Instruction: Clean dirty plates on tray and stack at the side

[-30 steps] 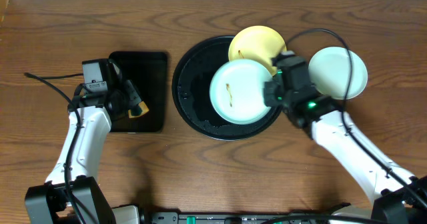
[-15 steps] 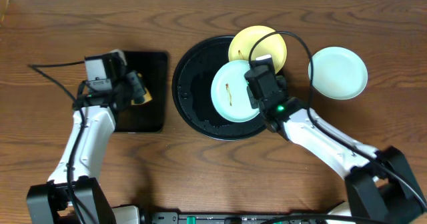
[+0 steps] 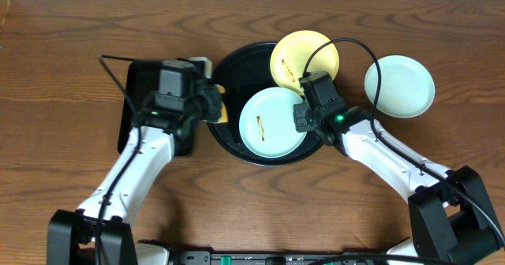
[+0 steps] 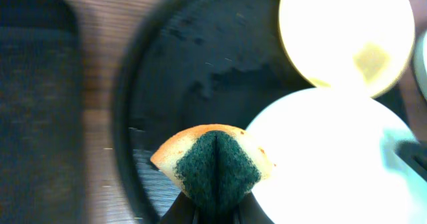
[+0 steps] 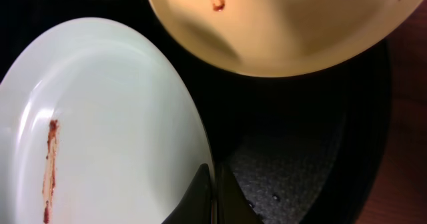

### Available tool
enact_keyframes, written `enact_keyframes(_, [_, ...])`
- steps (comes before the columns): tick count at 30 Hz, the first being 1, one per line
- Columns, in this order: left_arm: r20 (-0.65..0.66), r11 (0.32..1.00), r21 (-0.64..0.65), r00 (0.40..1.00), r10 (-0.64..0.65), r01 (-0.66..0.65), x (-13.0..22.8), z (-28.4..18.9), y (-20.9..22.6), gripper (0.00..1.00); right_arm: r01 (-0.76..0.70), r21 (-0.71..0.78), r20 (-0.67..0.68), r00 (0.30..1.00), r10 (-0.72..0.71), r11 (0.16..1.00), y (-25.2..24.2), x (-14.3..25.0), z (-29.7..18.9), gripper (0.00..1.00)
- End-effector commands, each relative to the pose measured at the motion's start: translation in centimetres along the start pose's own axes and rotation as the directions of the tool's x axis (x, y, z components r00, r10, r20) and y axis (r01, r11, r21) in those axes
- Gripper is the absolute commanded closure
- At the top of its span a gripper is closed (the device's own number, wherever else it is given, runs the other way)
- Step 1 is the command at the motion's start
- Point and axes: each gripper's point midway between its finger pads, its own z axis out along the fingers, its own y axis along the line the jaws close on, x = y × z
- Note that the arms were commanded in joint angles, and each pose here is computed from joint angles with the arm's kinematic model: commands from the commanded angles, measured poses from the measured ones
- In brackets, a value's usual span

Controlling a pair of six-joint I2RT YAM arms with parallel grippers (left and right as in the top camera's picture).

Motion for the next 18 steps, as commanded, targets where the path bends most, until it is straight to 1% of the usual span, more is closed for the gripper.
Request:
enact_keyframes(1, [0.015, 0.997, 0.041, 0.998, 0.064, -0.064, -0.2, -0.5, -2.3, 0.93, -0.065, 0.004, 0.026, 0.998, 0.064, 0.998, 0.0, -1.2, -0.2, 0.99])
enact_keyframes(5, [-0.004, 0.993, 0.063, 0.995, 0.097, -0.097, 0.8, -0.1, -4.3, 0.93, -0.114, 0.021, 0.02, 0.993, 0.113, 0.993, -0.3, -0.9, 0.2, 0.99])
enact_keyframes(9, [-0.002, 0.991, 0.046, 0.992, 0.124, -0.124, 1.3, 0.3, -5.5, 0.93, -0.128, 0.04, 0.013, 0.992, 0.127, 0.991, -0.6, -0.6, 0.6, 0.99])
enact_keyframes(13, [-0.024, 0.987, 0.067, 0.989, 0.148, -0.146, 2.4, 0.9, -7.0, 0.93, -0.14, 0.04, 0.014, 0.99, 0.14, 0.989, -0.6, -0.6, 0.6, 0.99])
enact_keyframes(18, [-0.056, 0.986, 0.038, 0.985, 0.162, -0.16, 3.7, 2.0, -7.4, 0.93, -0.142, 0.04, 0.015, 0.99, 0.141, 0.989, -0.6, -0.6, 0.6, 0.99])
